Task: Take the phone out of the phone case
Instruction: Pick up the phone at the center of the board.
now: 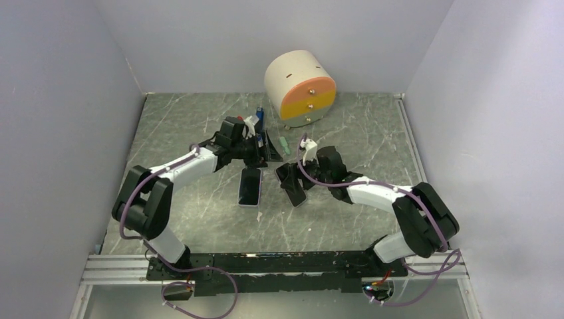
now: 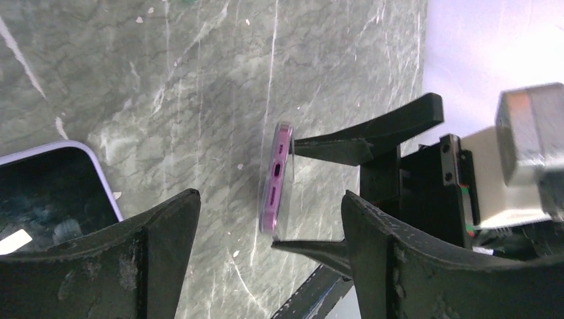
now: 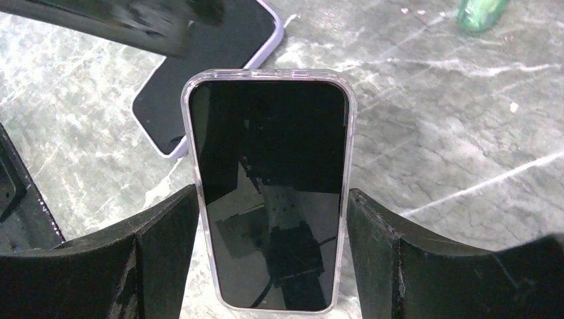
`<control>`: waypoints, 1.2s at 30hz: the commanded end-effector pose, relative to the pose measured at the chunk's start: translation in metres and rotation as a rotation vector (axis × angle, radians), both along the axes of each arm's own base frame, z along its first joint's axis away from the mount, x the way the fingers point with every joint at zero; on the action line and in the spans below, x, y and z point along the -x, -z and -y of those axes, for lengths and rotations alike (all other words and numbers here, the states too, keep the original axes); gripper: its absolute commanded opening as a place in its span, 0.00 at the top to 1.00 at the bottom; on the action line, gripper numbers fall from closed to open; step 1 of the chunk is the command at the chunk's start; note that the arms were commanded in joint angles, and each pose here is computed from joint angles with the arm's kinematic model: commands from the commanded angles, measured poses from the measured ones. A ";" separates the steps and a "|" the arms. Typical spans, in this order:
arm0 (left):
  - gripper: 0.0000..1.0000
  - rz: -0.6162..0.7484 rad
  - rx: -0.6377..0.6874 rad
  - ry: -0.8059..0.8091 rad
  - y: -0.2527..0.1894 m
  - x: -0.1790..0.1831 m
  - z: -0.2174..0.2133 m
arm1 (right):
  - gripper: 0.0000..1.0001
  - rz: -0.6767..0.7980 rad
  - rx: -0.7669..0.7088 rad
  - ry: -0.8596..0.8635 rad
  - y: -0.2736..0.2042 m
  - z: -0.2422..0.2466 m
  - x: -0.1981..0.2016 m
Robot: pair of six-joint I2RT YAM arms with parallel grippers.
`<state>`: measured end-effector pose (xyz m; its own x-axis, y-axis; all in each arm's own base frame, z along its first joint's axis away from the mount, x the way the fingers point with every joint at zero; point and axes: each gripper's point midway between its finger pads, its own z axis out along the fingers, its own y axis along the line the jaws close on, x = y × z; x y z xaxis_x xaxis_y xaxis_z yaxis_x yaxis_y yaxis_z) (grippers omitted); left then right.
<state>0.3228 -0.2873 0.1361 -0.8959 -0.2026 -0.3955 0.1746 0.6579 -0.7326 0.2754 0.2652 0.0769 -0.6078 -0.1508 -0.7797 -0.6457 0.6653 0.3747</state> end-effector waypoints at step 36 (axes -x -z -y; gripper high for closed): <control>0.97 0.332 0.187 0.045 -0.094 0.017 0.008 | 0.09 0.392 -0.291 0.027 -0.138 -0.006 0.003</control>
